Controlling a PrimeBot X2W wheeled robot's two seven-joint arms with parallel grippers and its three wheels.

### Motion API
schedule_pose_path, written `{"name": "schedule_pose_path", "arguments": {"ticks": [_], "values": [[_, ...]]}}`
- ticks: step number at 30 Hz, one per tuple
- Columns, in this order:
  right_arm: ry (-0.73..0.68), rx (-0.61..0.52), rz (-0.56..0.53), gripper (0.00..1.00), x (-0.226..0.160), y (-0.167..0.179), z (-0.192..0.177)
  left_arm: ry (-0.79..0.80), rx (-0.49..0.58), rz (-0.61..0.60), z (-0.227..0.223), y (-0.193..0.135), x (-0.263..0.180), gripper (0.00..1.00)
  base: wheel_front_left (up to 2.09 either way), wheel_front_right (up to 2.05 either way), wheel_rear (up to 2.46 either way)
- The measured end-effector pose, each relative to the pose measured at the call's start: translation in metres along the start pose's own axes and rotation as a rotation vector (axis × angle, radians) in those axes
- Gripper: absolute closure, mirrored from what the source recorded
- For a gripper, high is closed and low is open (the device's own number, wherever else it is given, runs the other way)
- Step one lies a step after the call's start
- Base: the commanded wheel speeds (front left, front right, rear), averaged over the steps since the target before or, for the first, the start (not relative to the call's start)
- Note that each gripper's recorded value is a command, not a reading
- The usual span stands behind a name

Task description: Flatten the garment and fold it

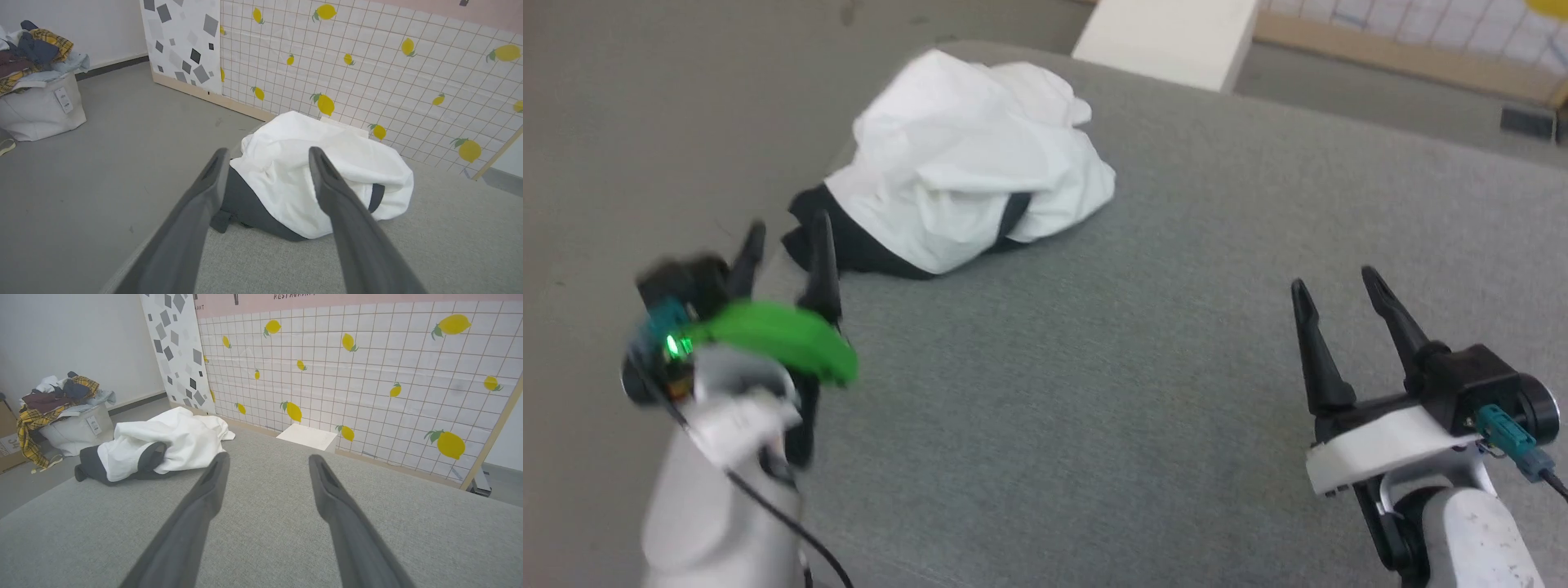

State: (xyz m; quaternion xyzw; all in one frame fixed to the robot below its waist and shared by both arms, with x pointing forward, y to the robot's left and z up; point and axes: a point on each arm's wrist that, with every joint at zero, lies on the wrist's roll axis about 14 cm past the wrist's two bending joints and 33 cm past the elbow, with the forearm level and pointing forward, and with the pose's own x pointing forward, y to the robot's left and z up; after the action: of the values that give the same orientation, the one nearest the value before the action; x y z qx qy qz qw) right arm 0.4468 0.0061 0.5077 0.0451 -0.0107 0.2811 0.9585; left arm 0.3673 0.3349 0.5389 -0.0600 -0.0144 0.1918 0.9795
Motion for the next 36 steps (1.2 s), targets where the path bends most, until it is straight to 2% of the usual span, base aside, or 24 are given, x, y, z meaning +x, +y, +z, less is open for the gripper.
{"name": "schedule_pose_path", "arguments": {"ticks": [7,12,14,22,28,29,30,31,33,36], "values": [[0.027,0.032,-0.039,0.0,0.008,-0.021,-0.023,0.143,-0.063,-0.036,-0.006,-0.012,0.074,0.0,0.0,0.0,0.0],[0.035,0.054,-0.071,0.0,0.011,-0.037,-0.038,0.345,-0.127,-0.049,-0.04,-0.021,0.111,0.0,0.0,0.0,0.0],[0.035,0.065,-0.085,0.0,0.013,-0.045,-0.044,0.434,-0.123,-0.059,-0.057,-0.026,0.121,0.0,0.0,0.0,0.0],[0.09,0.081,-0.184,0.0,-0.002,-0.082,-0.076,0.822,-0.121,-0.055,-0.147,-0.046,0.123,0.0,0.0,0.0,0.0],[0.141,0.087,-0.251,0.0,-0.018,-0.103,-0.098,1.016,-0.118,-0.033,-0.186,-0.053,0.116,0.0,0.0,0.0,0.0],[0.149,0.087,-0.258,0.0,-0.021,-0.105,-0.1,1.03,-0.117,-0.04,-0.187,-0.054,0.116,0.53,0.0,0.0,0.0],[0.152,0.088,-0.266,0.0,-0.023,-0.108,-0.102,1.039,-0.115,-0.044,-0.187,-0.056,0.116,0.9,0.0,0.0,0.0],[0.152,0.09,-0.272,0.0,-0.024,-0.109,-0.102,1.04,-0.1,-0.054,-0.186,-0.057,0.116,1.0,0.0,0.0,0.0],[0.144,0.087,-0.277,0.0,-0.025,-0.11,-0.099,0.982,-0.052,-0.071,-0.179,-0.058,0.121,1.0,0.0,0.0,0.0],[0.128,0.084,-0.283,0.0,-0.027,-0.111,-0.093,0.776,0.027,-0.072,-0.16,-0.054,0.133,1.0,0.0,0.0,0.0]]}}
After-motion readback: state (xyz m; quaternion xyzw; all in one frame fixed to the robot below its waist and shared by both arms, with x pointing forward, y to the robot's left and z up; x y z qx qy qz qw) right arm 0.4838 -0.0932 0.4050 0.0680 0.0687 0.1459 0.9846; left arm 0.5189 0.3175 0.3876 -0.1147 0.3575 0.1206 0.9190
